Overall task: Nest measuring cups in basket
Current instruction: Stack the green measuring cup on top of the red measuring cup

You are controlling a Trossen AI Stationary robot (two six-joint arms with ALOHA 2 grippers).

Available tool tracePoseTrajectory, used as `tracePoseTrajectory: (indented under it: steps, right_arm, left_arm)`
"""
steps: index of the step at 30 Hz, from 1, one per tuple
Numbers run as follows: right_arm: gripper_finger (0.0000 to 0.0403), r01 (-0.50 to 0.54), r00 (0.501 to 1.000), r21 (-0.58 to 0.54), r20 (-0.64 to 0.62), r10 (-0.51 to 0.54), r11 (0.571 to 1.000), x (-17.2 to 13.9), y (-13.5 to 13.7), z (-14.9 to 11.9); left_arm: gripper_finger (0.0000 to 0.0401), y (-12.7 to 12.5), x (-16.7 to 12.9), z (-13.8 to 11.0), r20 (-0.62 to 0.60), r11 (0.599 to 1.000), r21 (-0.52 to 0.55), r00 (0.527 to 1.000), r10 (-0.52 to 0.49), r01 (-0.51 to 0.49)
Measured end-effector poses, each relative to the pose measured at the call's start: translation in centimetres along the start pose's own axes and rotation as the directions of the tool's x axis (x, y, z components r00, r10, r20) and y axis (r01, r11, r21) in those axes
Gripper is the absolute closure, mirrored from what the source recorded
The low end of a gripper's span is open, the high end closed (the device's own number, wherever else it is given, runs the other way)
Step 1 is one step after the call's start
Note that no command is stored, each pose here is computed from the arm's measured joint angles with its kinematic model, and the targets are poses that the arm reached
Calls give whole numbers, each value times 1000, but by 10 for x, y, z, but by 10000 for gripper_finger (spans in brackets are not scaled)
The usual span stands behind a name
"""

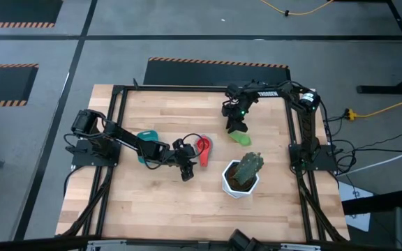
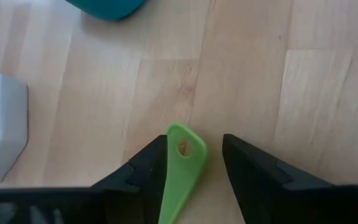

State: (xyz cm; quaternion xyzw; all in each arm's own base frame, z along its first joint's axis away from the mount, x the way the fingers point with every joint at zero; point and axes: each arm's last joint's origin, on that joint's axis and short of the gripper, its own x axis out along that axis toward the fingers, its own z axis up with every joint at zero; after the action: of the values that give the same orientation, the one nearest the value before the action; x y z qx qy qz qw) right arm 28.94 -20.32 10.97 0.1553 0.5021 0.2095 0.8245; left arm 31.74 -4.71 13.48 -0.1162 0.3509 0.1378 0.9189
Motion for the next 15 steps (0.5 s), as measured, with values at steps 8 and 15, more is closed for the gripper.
tracePoseTrajectory:
  steps: [8,15]
  right_arm:
    - [258,-3,1000,8,0,3,1000,0,-1,-1]
    - [301,-3,1000,13,-7,3,1000,0,-1,-2]
  left_arm:
    - [273,0,0,0,0,1000,0,1000,0,0]
    - [273,0,0,0,0,1000,0,1000,0,0]
